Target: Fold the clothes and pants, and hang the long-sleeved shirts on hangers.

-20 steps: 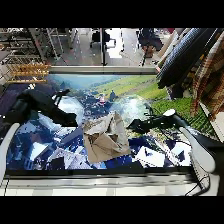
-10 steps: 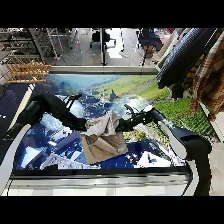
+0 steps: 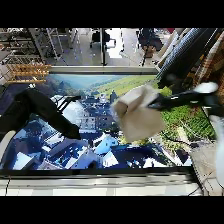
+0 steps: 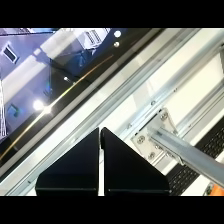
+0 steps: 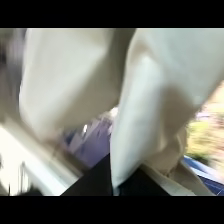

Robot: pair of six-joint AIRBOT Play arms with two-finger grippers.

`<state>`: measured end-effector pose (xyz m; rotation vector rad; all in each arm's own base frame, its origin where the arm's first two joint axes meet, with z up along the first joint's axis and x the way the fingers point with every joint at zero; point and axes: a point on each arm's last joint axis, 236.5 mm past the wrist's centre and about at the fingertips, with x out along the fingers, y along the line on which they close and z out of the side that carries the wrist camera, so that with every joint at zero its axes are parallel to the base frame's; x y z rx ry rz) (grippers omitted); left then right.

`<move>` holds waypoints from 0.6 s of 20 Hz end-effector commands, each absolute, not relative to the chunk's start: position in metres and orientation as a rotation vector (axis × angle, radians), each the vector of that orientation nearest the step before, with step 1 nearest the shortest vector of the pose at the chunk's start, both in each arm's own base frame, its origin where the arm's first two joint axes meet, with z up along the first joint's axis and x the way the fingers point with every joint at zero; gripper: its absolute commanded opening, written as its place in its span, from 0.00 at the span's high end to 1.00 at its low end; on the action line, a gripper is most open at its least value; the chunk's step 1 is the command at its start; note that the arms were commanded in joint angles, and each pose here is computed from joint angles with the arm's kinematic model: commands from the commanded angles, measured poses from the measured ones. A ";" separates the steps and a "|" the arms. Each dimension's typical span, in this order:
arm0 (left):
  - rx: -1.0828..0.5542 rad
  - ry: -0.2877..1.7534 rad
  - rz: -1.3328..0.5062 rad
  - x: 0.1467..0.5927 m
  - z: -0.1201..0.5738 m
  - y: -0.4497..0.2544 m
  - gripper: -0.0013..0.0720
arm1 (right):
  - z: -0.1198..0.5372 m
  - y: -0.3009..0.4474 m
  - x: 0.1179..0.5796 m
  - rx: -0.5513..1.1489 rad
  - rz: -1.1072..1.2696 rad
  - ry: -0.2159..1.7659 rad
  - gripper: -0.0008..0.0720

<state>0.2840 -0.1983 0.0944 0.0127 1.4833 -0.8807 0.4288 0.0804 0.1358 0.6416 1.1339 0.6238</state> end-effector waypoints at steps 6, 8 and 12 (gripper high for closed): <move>0.052 1.450 -0.907 0.259 0.109 -0.191 0.96 | 0.172 -0.234 0.247 1.064 -0.182 0.761 0.97; 0.045 1.478 -0.905 0.254 0.101 -0.190 0.96 | 0.118 -0.264 0.175 1.256 -0.407 0.753 0.97; 0.034 1.495 -0.900 0.253 0.094 -0.190 0.96 | 0.011 -0.277 0.044 1.363 -0.872 0.847 0.97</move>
